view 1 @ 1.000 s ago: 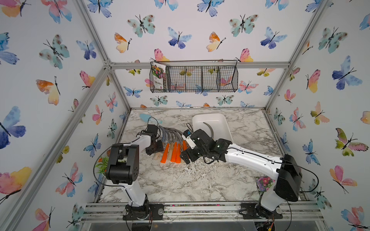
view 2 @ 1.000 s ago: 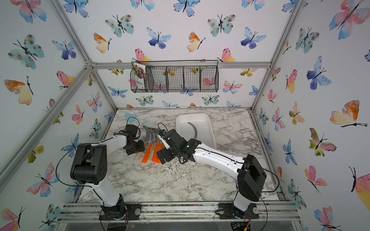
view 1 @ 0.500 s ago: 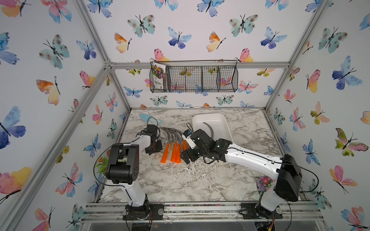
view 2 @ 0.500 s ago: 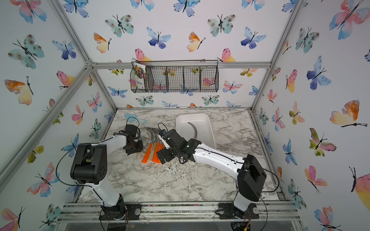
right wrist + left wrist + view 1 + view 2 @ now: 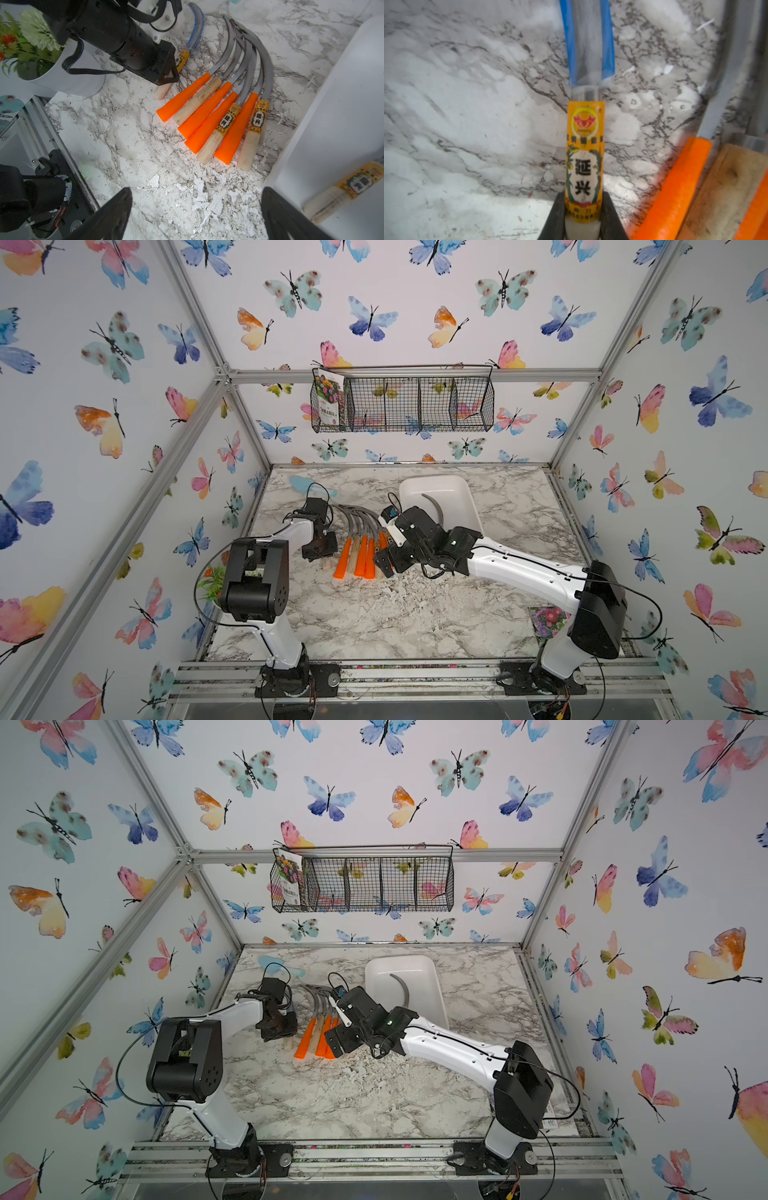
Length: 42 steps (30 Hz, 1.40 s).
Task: Put small sickles into storage boxes
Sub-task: Pick up the sickle at the center of the board, then place the sickle in the storage box.
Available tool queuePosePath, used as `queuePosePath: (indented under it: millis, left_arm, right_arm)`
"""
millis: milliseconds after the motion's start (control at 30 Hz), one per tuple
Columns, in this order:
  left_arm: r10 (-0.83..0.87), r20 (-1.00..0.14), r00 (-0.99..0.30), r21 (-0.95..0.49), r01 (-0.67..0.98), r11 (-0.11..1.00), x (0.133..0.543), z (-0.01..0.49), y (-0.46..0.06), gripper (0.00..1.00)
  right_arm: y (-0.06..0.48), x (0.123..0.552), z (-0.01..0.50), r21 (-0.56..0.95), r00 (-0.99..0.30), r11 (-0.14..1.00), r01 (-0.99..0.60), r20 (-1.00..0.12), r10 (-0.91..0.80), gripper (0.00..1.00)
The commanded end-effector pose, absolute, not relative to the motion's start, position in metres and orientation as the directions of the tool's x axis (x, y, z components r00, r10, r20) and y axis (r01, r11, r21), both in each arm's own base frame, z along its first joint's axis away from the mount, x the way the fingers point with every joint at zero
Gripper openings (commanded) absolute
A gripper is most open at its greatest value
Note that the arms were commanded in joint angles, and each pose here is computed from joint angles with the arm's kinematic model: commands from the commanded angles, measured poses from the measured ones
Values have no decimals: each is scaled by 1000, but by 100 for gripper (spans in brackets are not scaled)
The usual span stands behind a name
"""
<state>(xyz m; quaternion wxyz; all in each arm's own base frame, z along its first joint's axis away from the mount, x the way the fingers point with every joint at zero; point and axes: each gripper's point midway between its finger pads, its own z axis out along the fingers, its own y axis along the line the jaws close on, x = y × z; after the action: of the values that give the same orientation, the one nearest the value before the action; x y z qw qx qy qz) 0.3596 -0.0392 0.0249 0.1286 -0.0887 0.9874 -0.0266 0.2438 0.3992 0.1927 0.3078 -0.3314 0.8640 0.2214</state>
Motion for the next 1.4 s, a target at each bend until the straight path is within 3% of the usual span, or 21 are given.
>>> queuePosePath:
  millis: [0,600,1367]
  left_arm:
    - [-174,-253,-952,-96,-154,983,360,49,-46,0]
    - [-164,-303,-939,-148,-124,981,369,109,-84,0]
    - [-40,-360,-932,-216,42,976,375,161,-207,0]
  right_arm:
    - [399,248,205,164,-585,700,-695,-695,-418,98]
    - [384,254,230,121,-553,729,-673,-736,-389,98]
    - [339,249,244,60,-543,791,-609,-758,-361,98]
